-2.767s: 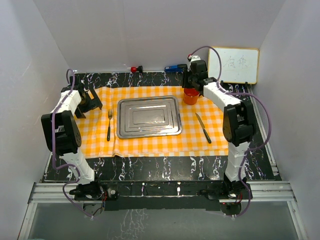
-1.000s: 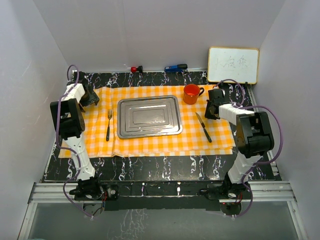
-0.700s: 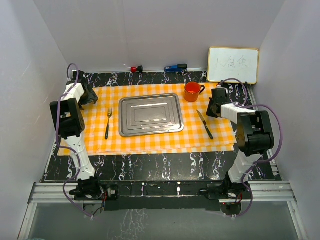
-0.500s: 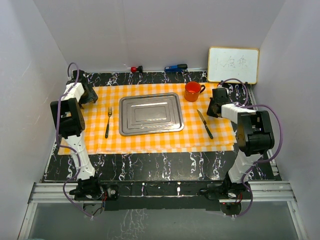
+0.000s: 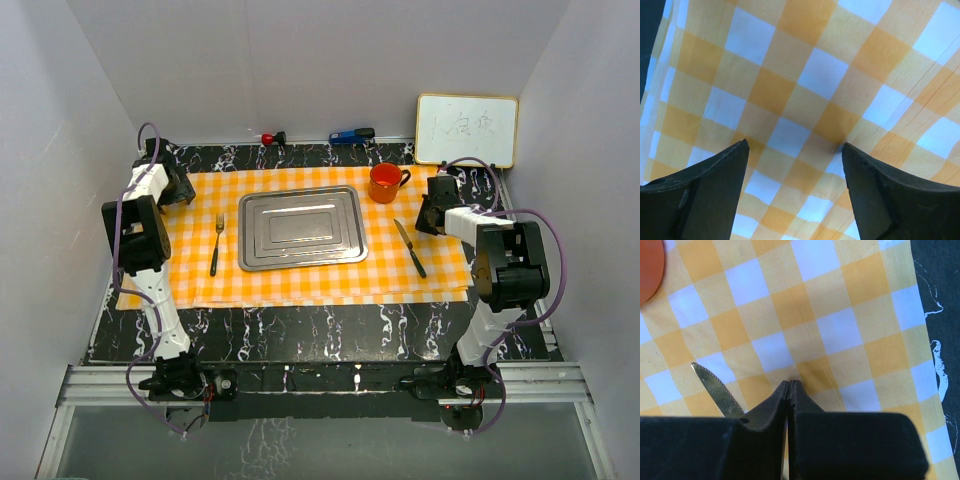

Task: Set the dinner table for one person
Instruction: Adjust the napkin at the center of the board.

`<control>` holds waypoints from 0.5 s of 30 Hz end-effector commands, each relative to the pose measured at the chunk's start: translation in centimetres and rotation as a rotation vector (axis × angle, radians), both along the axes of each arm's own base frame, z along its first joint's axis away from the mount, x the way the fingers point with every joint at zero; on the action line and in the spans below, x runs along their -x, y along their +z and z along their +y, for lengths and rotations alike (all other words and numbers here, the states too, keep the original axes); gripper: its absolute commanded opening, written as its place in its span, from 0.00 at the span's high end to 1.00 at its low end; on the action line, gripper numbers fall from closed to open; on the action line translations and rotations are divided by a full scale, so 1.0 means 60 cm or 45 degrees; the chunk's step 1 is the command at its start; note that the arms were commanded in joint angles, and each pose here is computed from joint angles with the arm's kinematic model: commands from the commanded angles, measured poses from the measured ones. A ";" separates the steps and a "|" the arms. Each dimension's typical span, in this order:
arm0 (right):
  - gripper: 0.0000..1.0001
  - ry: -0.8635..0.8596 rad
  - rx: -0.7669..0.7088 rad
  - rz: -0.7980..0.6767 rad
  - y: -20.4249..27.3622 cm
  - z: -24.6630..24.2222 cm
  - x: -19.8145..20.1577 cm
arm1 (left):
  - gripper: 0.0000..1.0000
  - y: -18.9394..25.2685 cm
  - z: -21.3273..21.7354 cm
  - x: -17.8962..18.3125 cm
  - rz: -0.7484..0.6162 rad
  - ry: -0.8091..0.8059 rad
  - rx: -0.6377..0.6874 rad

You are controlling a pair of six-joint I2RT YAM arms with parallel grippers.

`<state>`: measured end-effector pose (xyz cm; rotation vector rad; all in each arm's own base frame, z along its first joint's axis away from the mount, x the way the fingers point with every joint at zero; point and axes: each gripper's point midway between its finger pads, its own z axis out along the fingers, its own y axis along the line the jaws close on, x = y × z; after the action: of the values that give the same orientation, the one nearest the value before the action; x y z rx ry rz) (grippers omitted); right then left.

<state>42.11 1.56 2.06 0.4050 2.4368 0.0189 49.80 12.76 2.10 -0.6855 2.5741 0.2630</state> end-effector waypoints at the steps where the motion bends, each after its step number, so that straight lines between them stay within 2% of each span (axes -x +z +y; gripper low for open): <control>1: 1.00 -0.086 0.133 0.291 -0.062 -0.063 0.097 | 0.25 -0.055 0.029 0.005 0.092 0.008 -0.039; 15: 1.00 -0.080 0.091 0.337 -0.069 -0.054 0.141 | 0.25 -0.072 0.021 0.002 0.097 -0.014 -0.010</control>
<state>40.29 0.26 1.88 0.4415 2.4410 -0.0059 51.48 13.12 2.07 -0.6522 2.5619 0.2390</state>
